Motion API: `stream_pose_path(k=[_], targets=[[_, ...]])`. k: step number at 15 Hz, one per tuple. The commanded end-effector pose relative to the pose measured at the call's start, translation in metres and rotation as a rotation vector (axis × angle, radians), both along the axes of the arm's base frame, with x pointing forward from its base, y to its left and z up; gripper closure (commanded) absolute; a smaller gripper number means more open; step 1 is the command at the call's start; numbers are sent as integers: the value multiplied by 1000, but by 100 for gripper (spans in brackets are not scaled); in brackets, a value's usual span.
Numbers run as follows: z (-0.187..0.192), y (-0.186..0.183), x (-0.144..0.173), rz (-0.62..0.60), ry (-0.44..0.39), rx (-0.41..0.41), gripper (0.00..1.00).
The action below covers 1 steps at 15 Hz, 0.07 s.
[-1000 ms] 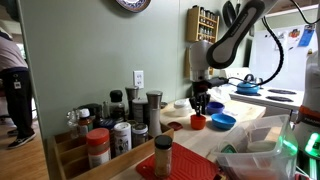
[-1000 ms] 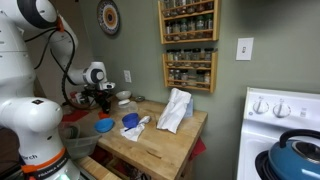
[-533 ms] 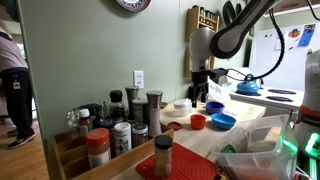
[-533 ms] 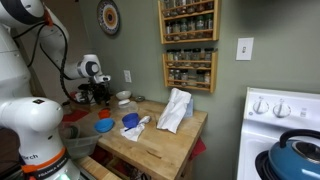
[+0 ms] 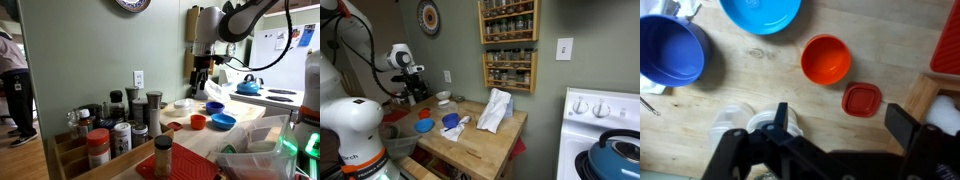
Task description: Pour the content in the orange cup into the two blue bowls start by pouring into the navy blue bowl and then into the neon blue bowl
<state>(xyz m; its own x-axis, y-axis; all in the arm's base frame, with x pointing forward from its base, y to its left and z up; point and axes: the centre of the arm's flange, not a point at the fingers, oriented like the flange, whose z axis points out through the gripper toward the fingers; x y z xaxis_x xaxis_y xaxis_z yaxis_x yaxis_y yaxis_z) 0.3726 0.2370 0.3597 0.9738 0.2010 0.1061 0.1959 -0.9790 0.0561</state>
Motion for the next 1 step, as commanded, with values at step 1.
stream_pose_path(k=[1], targets=[[-2, 0, 1, -2, 6, -1, 0]])
